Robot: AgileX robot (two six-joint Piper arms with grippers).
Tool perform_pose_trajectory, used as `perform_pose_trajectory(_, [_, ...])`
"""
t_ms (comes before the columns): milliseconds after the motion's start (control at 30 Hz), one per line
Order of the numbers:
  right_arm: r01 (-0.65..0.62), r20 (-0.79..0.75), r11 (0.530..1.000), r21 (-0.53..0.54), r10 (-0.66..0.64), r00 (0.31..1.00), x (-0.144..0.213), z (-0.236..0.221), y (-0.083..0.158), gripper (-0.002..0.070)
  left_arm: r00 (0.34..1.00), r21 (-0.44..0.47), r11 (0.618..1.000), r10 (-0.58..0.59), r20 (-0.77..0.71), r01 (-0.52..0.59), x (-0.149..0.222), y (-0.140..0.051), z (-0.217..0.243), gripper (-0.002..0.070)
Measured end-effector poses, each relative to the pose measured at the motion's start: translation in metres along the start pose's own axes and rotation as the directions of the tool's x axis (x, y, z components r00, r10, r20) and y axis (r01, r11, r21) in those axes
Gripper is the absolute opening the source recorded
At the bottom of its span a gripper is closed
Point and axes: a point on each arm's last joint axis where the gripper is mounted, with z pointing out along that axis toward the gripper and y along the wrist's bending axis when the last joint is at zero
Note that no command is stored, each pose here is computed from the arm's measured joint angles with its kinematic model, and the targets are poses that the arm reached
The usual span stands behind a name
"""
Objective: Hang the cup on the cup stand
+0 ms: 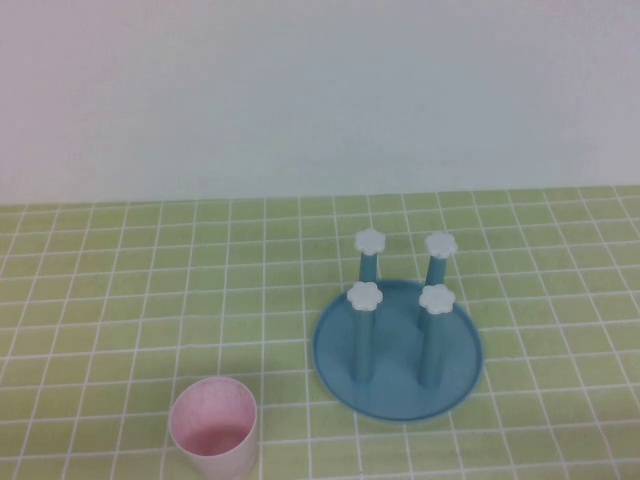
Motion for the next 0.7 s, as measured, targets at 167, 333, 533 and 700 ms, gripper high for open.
perform_pose_trajectory(167, [0.005, 0.180, 1.000, -0.014, -0.003, 0.984, -0.015, -0.001, 0.001, -0.0001, 0.986, 0.014, 1.000, 0.012, 0.167, -0.014, -0.015, -0.001, -0.001, 0.0000])
perform_pose_trajectory(333, [0.014, 0.391, 0.999, -0.029, -0.001, 0.921, -0.035, -0.007, 0.003, -0.0001, 0.967, 0.025, 1.000, -0.008, 0.256, 0.001, -0.023, -0.002, -0.003, 0.0000])
perform_pose_trajectory(533, [0.026, 0.506, 0.999, -0.036, -0.004, 0.863, -0.045, -0.012, 0.004, -0.0001, 0.958, 0.028, 1.000, -0.015, 0.286, 0.007, -0.026, -0.002, -0.004, 0.0000])
perform_pose_trajectory(700, [0.020, 0.566, 0.999, -0.047, 0.010, 0.825, -0.051, -0.016, 0.005, -0.0001, 0.896, 0.062, 0.986, -0.167, 0.411, 0.155, -0.039, 0.001, -0.008, 0.0000])
